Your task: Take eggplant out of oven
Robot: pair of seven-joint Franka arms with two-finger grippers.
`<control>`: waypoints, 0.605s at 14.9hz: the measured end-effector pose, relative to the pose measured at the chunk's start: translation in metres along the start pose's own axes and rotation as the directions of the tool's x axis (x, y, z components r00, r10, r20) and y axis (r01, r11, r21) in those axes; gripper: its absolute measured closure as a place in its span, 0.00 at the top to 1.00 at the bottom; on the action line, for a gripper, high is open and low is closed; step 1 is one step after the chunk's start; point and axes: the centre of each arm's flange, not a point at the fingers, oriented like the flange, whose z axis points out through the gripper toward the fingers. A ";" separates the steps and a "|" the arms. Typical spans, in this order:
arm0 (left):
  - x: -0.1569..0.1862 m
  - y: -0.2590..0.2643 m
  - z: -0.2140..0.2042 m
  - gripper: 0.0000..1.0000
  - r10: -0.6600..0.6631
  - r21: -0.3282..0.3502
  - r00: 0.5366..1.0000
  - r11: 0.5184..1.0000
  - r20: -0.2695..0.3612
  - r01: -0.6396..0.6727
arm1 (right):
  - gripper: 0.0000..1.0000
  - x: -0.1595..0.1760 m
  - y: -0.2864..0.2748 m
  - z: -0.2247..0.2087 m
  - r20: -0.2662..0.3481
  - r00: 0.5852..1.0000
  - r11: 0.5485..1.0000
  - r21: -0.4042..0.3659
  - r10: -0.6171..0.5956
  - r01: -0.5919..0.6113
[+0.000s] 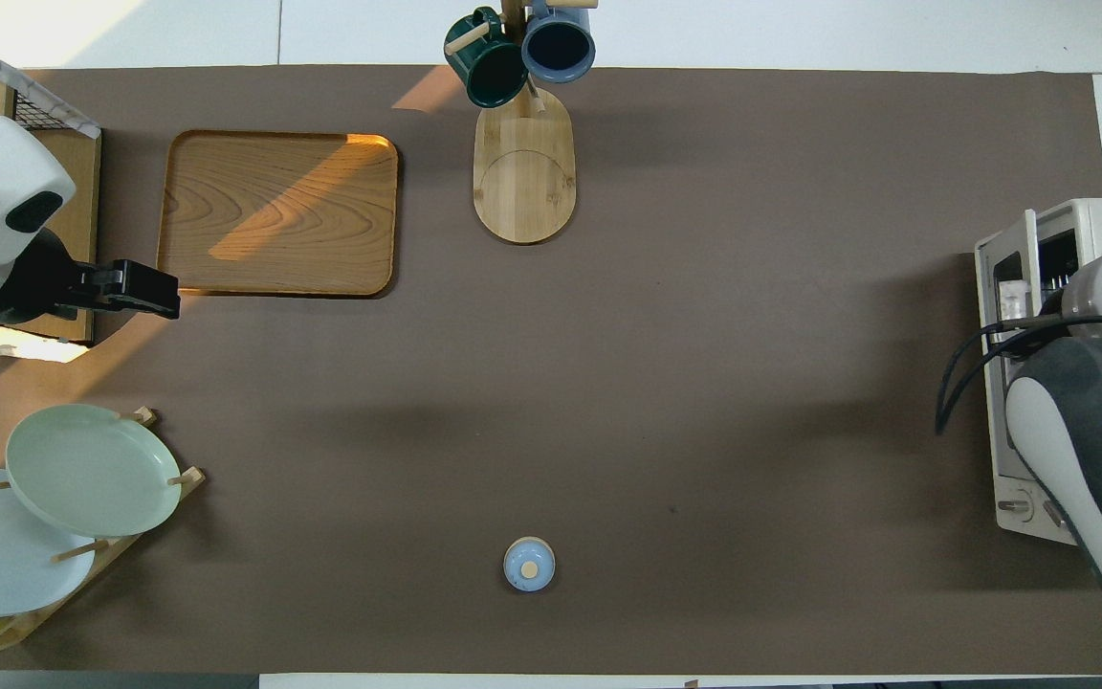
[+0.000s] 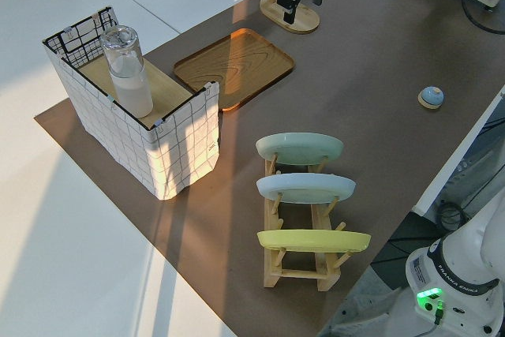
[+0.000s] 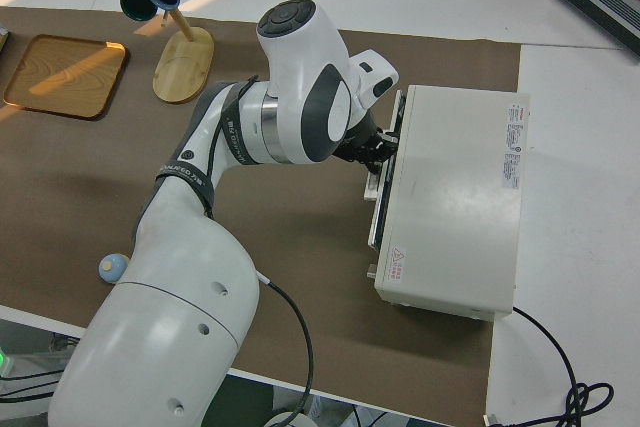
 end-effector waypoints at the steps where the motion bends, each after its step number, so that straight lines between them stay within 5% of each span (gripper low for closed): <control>1: 0.000 0.000 0.000 1.00 0.000 0.000 1.000 1.000 0.000 0.000 | 0.01 0.001 -0.011 0.006 -0.005 1.000 1.000 0.024 -0.004 0.004; 9: 0.000 0.000 0.000 1.00 0.000 0.000 1.000 1.000 0.000 0.000 | 0.01 0.016 -0.068 0.074 -0.045 0.999 0.991 0.131 0.008 -0.002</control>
